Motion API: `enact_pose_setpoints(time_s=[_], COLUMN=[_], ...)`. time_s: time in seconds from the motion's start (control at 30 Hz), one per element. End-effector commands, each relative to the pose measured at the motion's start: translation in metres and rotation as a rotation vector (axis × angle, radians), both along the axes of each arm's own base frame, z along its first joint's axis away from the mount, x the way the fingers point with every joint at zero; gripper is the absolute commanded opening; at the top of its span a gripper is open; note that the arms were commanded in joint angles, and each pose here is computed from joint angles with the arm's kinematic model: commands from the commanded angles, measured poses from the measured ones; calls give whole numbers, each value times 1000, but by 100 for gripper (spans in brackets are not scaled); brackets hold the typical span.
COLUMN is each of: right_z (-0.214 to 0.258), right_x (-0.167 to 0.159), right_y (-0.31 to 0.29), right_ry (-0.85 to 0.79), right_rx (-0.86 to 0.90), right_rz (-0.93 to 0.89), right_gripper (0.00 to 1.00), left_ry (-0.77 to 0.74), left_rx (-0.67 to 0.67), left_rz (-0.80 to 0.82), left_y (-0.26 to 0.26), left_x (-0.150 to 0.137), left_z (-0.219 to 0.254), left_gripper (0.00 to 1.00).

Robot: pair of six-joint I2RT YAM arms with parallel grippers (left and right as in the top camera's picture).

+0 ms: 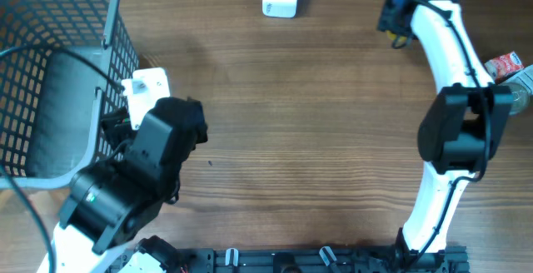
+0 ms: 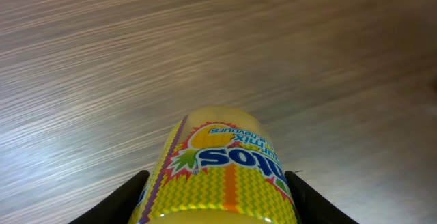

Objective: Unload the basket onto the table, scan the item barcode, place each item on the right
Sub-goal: 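Carry the Mentos bottle to the right table edge and release it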

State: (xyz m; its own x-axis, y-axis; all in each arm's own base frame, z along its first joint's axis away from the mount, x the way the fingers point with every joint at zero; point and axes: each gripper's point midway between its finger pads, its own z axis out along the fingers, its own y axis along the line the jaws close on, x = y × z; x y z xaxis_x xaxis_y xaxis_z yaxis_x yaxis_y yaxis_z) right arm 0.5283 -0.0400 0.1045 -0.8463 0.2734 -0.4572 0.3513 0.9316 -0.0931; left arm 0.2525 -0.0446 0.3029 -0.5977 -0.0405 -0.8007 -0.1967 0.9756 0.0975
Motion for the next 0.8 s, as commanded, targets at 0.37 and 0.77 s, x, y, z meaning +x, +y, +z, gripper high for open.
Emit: enact_pose_setpoints(time_s=[0.37,0.77], right_z=[23,17], right_x=[-25,-45], right_y=[-124,-176], right_ry=[-39,-43], right_rx=[25,32], right_rz=[-235,-341], right_gripper=[39,39], left_ry=[31,46], left_rx=[-77,-121], left_rz=[-64,-104], left_y=[-42,-52], left_x=[34,33], left_z=[-18,-20], left_gripper=[100,100])
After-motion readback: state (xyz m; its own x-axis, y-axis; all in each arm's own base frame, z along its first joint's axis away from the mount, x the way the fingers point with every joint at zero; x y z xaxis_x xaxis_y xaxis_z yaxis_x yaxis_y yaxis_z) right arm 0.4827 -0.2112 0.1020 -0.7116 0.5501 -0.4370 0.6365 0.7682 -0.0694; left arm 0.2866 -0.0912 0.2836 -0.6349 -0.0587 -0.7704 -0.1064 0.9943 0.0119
